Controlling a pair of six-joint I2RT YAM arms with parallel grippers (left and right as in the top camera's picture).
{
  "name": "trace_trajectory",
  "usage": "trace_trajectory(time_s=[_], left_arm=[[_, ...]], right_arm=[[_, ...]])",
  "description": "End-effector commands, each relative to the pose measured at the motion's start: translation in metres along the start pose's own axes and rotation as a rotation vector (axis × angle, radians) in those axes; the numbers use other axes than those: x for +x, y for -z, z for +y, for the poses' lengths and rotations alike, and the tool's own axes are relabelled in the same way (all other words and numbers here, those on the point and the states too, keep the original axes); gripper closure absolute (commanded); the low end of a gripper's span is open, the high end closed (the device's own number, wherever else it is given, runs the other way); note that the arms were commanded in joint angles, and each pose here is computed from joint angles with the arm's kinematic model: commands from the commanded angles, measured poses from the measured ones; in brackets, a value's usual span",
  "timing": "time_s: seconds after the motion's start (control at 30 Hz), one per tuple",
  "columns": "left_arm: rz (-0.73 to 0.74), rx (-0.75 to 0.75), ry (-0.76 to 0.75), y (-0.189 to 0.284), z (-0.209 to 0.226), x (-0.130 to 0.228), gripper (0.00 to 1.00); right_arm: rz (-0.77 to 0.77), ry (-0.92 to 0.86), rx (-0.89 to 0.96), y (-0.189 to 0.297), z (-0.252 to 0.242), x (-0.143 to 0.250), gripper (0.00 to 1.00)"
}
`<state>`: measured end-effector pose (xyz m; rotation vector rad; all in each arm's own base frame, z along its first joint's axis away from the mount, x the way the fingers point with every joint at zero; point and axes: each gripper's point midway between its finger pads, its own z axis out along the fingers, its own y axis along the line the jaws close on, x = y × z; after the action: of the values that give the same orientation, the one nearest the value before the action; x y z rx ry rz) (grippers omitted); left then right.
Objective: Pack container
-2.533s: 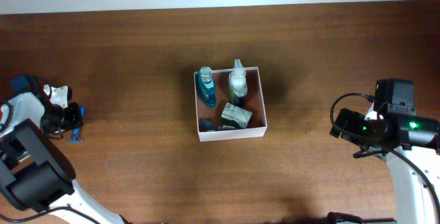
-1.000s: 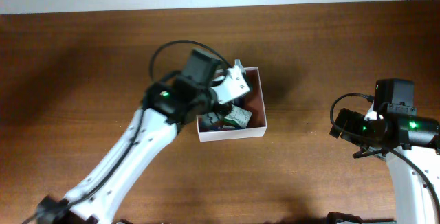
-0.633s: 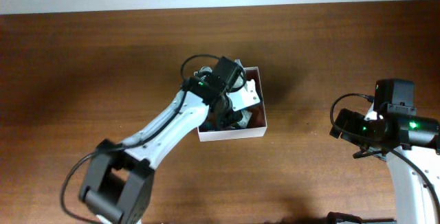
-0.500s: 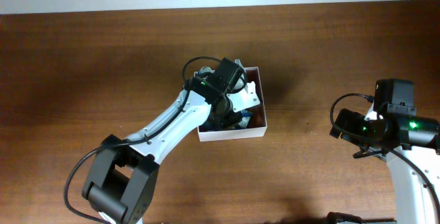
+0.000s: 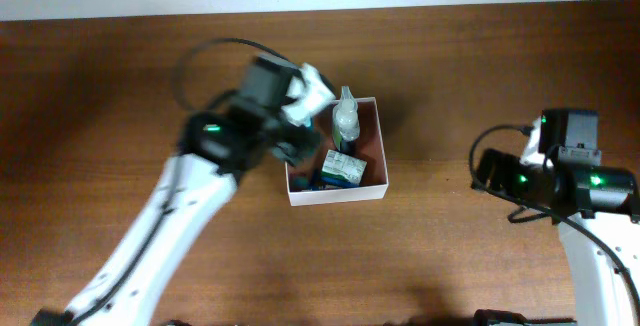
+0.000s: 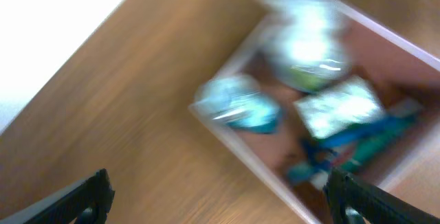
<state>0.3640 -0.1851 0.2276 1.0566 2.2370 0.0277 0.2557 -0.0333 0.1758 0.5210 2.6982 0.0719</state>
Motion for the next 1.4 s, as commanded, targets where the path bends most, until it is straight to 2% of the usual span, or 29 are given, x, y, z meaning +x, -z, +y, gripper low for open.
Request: trace_trajectory(time_s=[0.0, 0.07, 0.13, 0.3, 0.4, 0.5, 0.67, 0.87, 1.0, 1.2, 1.37], left_arm=[[0.001, -0.211, 0.383, 0.032, 0.087, 0.036, 0.01], [0.024, -0.277, 0.531, 0.036, 0.122, 0.062, 0.01], [0.036, -0.306, 0.604, 0.038, 0.139, 0.078, 0.00], [0.051, -0.345, 0.659, 0.042, 0.161, 0.098, 0.01], [0.067, -0.339, 0.662, 0.044, 0.158, 0.102, 0.01], [0.054, -0.281, 0.640, 0.055, 0.143, 0.099, 0.01], [-0.042, -0.218, 0.553, 0.084, 0.117, 0.090, 0.01], [-0.124, -0.260, 0.541, 0.115, 0.073, 0.125, 0.01], [-0.206, -0.305, 0.638, 0.125, 0.041, 0.160, 0.01], [-0.183, -0.328, 0.673, 0.114, 0.023, 0.191, 0.01], [-0.155, -0.316, 0.678, 0.111, 0.020, 0.195, 0.01]], right_arm=[[-0.195, 0.193, -0.084, 0.036, 0.050, -0.045, 0.02], [-0.271, 0.295, -0.089, 0.042, 0.077, -0.063, 0.02], [-0.296, 0.369, -0.092, 0.037, 0.094, -0.070, 0.02], [-0.355, 0.461, -0.109, 0.024, 0.116, -0.091, 0.02], [-0.352, 0.417, -0.114, 0.030, 0.112, -0.088, 0.02], [-0.384, 0.322, -0.132, 0.050, 0.103, -0.085, 0.02], [-0.425, 0.315, -0.145, 0.074, 0.089, -0.063, 0.02], [-0.517, 0.307, -0.176, 0.076, 0.059, -0.007, 0.02], [-0.595, 0.298, -0.203, 0.077, 0.035, 0.038, 0.02], [-0.658, 0.292, -0.224, 0.082, 0.025, 0.055, 0.02], [-0.657, 0.292, -0.224, 0.082, 0.026, 0.055, 0.02]])
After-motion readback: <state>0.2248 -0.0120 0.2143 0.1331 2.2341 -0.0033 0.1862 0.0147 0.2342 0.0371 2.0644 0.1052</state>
